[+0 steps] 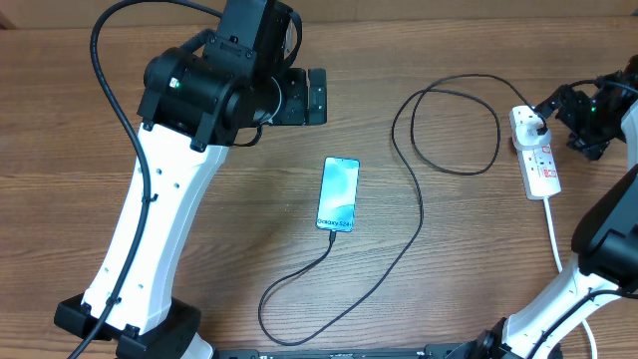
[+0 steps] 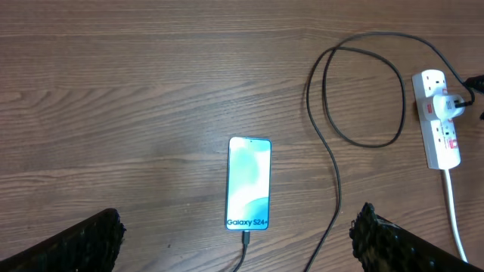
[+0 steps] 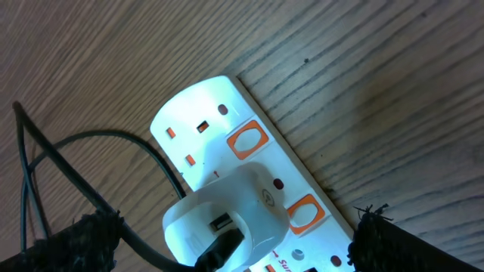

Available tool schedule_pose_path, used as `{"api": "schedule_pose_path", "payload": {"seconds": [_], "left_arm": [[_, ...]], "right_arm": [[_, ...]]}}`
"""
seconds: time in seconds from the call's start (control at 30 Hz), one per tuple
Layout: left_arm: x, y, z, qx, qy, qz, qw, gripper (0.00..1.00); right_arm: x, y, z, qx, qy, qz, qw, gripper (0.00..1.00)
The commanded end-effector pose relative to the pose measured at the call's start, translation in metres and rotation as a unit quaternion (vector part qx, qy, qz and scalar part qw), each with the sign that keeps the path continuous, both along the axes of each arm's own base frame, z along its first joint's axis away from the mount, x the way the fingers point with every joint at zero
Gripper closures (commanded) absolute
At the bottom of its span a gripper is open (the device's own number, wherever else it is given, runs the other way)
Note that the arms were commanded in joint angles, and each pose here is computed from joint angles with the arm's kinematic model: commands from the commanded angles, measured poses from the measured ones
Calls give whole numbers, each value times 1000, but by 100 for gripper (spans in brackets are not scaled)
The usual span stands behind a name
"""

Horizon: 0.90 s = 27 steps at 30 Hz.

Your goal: Plug charger to phone and switch on socket

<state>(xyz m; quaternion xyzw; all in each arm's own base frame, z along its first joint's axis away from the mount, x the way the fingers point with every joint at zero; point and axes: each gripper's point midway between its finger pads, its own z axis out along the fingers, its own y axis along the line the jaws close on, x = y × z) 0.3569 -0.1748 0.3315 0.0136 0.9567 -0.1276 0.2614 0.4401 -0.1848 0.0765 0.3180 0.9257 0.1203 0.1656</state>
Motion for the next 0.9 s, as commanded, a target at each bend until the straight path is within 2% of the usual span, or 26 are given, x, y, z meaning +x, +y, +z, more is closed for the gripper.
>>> {"api": "schedule_pose_path", "payload": {"seconds": [0.0, 0.37, 0.87], "left_arm": [[2, 2, -1, 10, -4, 0, 1000, 0], [2, 2, -1, 10, -3, 0, 1000, 0], [2, 2, -1, 10, -3, 0, 1000, 0]], "right_arm": [[-2, 5, -14, 9, 10, 21, 1000, 0], [-5, 16, -25, 42, 20, 27, 999, 0], [-5, 17, -25, 44, 21, 28, 998, 0]]}}
